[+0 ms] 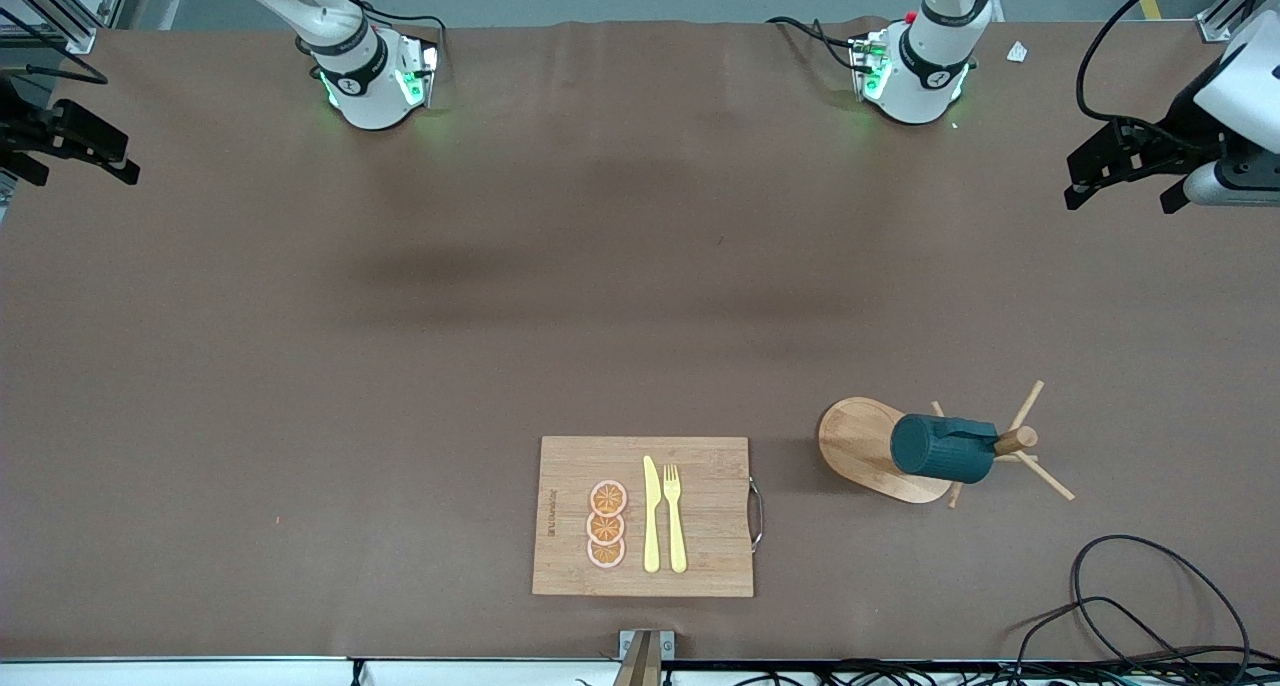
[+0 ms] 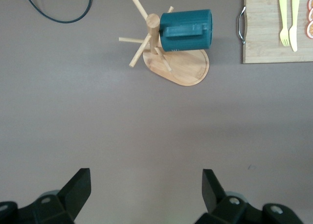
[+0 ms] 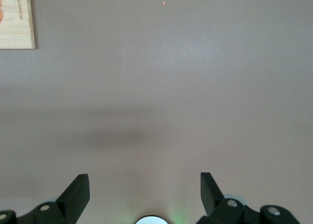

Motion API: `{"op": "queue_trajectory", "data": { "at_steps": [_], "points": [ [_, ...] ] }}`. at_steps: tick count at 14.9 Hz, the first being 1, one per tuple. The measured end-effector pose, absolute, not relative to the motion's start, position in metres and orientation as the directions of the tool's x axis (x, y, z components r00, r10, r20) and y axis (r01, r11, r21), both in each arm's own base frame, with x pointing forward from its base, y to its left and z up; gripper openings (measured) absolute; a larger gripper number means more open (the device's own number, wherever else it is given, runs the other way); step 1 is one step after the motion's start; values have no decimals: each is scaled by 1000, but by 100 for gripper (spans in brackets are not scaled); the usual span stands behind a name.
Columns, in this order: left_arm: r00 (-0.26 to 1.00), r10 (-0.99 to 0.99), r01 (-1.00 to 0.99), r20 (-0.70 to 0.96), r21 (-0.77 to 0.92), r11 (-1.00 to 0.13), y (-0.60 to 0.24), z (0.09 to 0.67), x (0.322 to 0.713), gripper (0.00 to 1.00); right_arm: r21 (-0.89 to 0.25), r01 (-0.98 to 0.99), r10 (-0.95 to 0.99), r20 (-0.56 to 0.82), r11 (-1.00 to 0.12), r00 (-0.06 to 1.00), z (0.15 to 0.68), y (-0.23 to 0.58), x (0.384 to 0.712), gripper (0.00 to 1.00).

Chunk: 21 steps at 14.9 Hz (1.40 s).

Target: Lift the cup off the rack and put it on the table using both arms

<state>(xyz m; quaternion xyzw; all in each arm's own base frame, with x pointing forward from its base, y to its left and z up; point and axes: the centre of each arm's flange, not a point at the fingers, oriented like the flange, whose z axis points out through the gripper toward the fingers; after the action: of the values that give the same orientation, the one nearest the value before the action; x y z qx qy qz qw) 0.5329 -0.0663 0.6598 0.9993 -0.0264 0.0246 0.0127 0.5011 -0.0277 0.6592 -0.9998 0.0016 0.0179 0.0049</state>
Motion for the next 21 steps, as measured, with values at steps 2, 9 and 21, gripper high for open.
{"op": "queue_trajectory", "data": {
  "at_steps": [2,9,21],
  "points": [
    [998,-50,-51,49,27,-998,-66,653,539,100,-10,-3,-3,-37,-1000,999,659,-28,501,100],
    [990,137,136,20,43,-990,-45,622,567,100,-10,-4,-4,-37,-1000,999,659,-28,501,100],
    [567,824,816,0,139,-562,-55,537,615,100,-10,-5,-4,-40,-1000,999,657,-28,501,100]
  ]
}}
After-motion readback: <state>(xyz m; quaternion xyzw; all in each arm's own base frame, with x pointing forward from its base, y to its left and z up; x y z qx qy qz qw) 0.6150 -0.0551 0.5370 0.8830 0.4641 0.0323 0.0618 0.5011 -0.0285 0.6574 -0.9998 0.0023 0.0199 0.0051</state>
